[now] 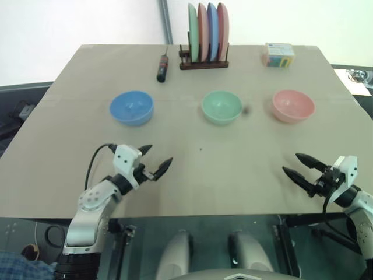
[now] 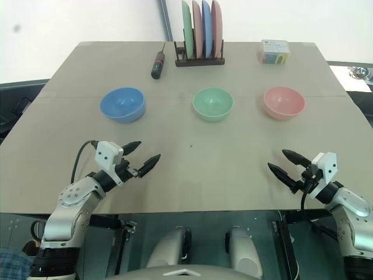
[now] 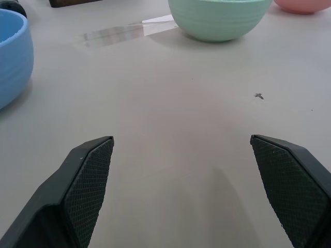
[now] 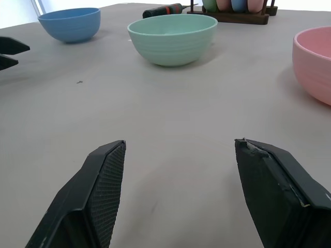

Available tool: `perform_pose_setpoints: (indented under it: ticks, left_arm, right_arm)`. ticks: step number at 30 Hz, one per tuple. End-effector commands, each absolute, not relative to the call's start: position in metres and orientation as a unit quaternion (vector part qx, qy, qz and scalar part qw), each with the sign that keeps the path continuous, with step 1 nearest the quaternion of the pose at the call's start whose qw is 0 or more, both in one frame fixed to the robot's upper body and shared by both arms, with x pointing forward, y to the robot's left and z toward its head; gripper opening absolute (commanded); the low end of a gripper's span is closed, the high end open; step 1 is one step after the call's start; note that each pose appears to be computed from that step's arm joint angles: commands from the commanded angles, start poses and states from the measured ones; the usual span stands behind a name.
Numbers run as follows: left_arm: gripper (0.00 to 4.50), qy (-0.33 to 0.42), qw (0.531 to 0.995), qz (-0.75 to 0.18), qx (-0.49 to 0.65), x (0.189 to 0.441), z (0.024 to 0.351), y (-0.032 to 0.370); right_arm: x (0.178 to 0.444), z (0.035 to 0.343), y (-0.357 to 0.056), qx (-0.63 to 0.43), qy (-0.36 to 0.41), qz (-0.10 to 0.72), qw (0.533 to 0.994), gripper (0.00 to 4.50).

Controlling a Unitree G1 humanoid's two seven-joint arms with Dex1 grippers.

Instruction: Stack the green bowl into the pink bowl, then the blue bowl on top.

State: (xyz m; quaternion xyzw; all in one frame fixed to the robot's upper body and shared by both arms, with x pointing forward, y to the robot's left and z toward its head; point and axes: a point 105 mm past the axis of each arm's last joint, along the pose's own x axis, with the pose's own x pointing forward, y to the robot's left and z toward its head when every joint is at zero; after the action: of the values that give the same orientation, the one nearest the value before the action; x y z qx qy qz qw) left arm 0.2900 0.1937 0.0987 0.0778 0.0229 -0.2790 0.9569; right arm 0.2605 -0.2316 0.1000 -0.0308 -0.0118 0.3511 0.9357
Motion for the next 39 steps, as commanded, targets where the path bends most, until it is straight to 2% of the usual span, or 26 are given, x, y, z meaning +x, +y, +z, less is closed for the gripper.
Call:
perform_pose_setpoints:
  ticks: [1,23,26,29,34,39]
  left_arm:
    - [4.5,-0.012,0.954,-0.288,0.081,0.289,0.115,0.187]
    - [4.5,-0.021,0.946,-0.317,0.062,0.287,0.114,0.174]
    - [4.5,-0.039,0.935,-0.348,0.046,0.283,0.122,0.163]
    - [4.5,-0.067,0.92,-0.387,0.017,0.279,0.137,0.15]
    - [4.5,-0.121,0.892,-0.434,-0.027,0.272,0.169,0.128]
    - [4.5,-0.135,0.872,-0.468,-0.047,0.266,0.181,0.109]
  right_arm:
    - [0.261,0.114,-0.234,-0.044,-0.036,0.347,0.936,3.59]
    - [0.264,0.121,-0.233,-0.054,-0.026,0.341,0.938,3.59]
    - [0.281,0.123,-0.236,-0.113,0.009,0.304,0.946,3.59]
    - [0.296,0.138,-0.234,-0.164,0.007,0.288,0.943,3.59]
    - [0.326,0.152,-0.238,-0.308,0.053,0.265,0.912,3.59]
    - [0.364,0.17,-0.244,-0.344,0.08,0.241,0.904,3.59]
